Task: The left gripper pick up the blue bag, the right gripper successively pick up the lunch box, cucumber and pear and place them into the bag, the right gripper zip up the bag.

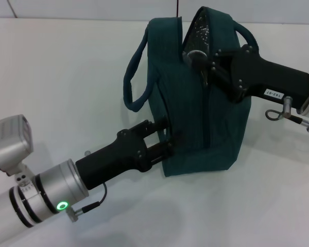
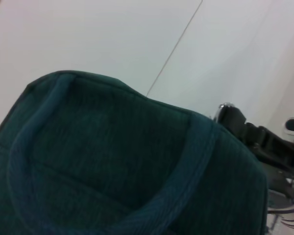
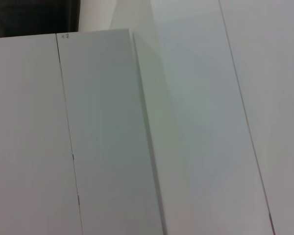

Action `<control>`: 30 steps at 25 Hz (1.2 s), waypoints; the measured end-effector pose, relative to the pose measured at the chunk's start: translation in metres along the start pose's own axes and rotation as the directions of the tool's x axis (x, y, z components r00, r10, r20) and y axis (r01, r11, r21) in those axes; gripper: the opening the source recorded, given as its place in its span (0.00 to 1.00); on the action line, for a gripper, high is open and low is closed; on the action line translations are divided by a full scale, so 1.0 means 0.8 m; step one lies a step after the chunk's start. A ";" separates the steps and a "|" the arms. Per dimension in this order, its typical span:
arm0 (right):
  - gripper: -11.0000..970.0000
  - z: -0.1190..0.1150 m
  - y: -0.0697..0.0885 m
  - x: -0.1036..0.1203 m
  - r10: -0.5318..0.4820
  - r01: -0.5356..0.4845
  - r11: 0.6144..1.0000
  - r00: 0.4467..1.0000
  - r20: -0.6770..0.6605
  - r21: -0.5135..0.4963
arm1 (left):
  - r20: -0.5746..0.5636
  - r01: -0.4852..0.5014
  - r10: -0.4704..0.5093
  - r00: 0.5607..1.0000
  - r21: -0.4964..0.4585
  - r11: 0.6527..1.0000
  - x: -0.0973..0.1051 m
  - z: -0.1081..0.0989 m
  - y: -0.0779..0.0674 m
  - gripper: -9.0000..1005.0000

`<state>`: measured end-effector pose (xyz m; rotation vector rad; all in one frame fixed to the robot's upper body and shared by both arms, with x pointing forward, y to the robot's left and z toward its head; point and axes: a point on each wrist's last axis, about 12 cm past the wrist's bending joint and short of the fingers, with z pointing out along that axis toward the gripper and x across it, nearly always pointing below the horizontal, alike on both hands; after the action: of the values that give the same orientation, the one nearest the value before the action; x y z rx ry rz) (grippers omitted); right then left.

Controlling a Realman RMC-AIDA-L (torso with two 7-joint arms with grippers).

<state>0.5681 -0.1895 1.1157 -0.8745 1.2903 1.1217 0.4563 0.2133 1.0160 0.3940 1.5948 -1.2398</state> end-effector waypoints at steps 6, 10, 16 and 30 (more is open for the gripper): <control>0.03 0.001 0.000 0.000 -0.002 0.002 1.000 1.000 -0.005 0.000 | 0.000 0.001 -0.001 1.000 -0.015 1.000 -0.001 0.007 0.003 0.67; 0.03 0.000 0.000 0.001 -0.001 0.001 1.000 1.000 -0.007 0.004 | -0.015 -0.010 0.009 1.000 -0.030 0.999 -0.001 0.010 0.006 0.59; 0.03 0.000 -0.001 0.001 -0.008 0.008 1.000 1.000 -0.008 0.006 | -0.019 -0.037 0.036 0.999 -0.042 0.998 -0.001 0.008 0.009 0.40; 0.03 -0.007 0.008 -0.001 -0.020 0.021 0.999 0.999 0.034 -0.025 | -0.003 -0.127 0.127 0.992 -0.083 0.988 -0.020 -0.014 0.024 0.11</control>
<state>0.5605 -0.1933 1.1166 -0.8818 1.2396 1.1342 0.4720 0.2359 1.0190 0.4339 1.5882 -1.0739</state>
